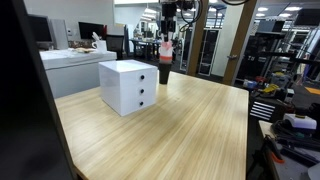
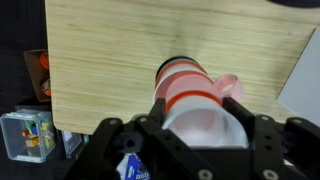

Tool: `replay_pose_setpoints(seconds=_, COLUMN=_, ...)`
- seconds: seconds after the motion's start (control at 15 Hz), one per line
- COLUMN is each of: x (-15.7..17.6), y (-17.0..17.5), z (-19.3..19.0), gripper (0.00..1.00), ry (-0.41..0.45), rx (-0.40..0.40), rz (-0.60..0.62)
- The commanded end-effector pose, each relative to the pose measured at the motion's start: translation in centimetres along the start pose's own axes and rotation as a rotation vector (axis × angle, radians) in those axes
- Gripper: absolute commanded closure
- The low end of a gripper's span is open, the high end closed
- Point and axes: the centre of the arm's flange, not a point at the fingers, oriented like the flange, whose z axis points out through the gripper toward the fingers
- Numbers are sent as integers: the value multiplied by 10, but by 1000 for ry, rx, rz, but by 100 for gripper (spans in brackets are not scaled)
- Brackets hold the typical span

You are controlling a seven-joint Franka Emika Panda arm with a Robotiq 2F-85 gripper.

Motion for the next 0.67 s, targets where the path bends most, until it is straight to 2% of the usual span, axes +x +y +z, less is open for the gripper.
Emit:
replay_pose_setpoints(seconds=0.0, x=-9, y=-5, z=-1, gripper=64, ry=-30, rx=31, rz=32)
replay_pose_setpoints(seconds=0.6, x=-11, y=-6, z=6, gripper=64, ry=-59, rx=45, rz=62)
